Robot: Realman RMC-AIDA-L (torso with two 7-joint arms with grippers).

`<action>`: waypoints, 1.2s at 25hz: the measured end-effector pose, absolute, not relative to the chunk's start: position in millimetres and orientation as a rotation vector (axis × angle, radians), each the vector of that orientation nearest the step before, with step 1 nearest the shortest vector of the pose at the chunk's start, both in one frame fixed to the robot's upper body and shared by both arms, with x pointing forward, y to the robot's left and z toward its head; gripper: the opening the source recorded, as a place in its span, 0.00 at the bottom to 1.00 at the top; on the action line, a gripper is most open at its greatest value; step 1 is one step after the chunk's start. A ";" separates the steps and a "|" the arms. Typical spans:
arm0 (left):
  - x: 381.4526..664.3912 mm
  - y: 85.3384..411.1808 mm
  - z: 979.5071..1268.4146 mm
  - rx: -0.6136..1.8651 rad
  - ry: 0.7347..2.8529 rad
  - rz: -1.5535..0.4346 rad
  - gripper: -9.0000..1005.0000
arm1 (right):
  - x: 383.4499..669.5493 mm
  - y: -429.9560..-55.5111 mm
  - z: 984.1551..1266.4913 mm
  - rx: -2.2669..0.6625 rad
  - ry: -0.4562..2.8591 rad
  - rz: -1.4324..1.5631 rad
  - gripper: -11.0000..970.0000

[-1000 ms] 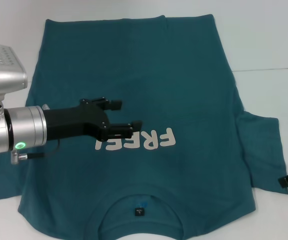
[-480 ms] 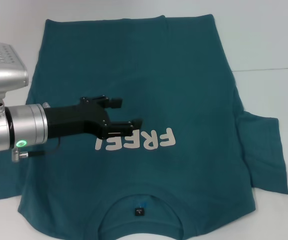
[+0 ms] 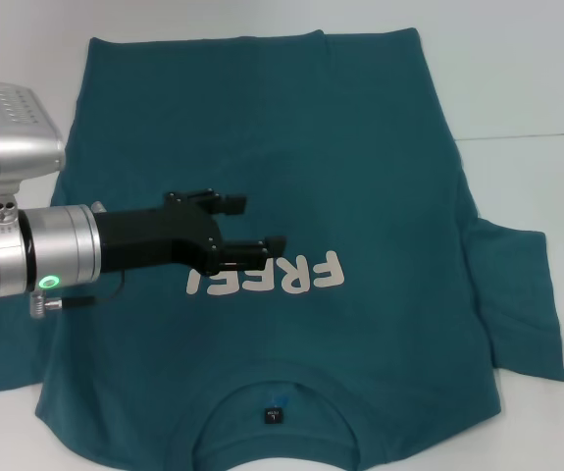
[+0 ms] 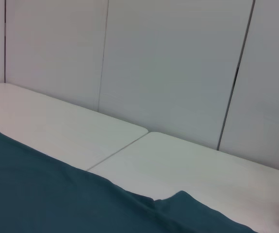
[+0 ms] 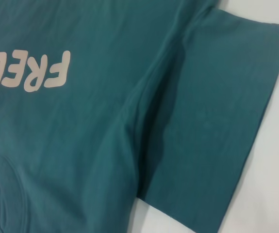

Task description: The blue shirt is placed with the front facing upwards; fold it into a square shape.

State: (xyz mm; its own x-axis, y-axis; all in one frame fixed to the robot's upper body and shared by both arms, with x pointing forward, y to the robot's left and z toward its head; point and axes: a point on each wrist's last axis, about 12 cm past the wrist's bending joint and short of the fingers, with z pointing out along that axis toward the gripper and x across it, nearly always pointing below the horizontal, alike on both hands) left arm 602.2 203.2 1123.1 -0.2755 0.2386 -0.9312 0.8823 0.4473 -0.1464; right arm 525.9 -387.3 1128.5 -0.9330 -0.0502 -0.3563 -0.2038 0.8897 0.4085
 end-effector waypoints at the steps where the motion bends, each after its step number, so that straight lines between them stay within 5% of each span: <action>1: 602.3 202.6 1122.9 0.964 1.769 -0.869 0.87 | 526.5 -386.3 1128.2 -0.189 2.716 0.642 0.92; 30: 600.3 205.6 1118.8 0.963 1.772 -0.867 0.87 | 544.6 -370.8 1101.9 -0.157 2.714 0.695 0.92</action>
